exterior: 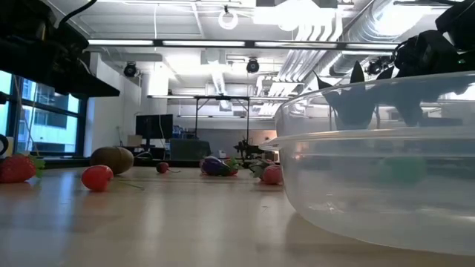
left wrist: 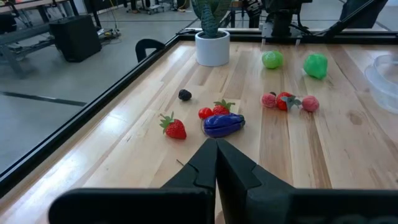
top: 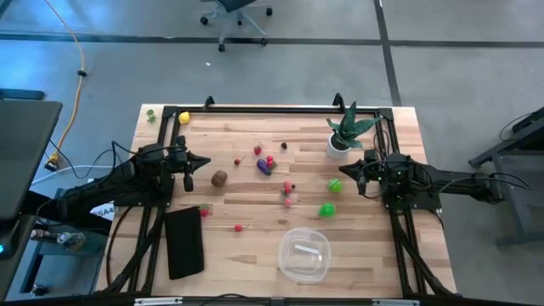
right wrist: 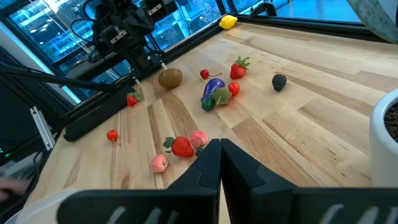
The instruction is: Pick and placing Produce into tupperware
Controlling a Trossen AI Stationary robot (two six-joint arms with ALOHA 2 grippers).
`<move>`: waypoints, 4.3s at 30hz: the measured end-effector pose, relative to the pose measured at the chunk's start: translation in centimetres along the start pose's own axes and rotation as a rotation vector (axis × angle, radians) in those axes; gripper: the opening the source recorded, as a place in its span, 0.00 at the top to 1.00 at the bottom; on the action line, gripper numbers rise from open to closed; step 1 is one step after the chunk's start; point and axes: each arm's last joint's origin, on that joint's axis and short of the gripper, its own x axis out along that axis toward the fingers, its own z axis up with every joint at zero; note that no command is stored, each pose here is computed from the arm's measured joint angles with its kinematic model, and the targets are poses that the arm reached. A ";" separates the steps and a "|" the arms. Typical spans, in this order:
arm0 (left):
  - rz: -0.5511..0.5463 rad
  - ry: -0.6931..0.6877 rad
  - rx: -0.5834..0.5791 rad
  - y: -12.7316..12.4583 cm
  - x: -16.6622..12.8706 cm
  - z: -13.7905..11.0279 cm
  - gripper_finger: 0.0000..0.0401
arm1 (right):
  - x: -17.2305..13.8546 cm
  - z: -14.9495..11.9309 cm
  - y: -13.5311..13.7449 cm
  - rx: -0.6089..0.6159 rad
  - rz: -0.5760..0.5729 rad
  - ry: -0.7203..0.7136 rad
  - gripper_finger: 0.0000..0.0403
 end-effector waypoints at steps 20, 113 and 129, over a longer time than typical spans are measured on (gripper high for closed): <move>0.001 -0.009 0.000 0.0 0.0 0.1 1.00 | 0.0 0.0 0.0 0.000 0.000 0.000 1.00; -0.158 -0.143 0.030 -0.4 -0.1 1.2 1.00 | 28.2 -2.0 19.0 -0.519 -0.146 1.054 1.00; -0.151 -0.143 0.029 -0.4 -0.1 1.3 1.00 | 31.6 1.7 14.5 -0.552 -0.067 0.928 1.00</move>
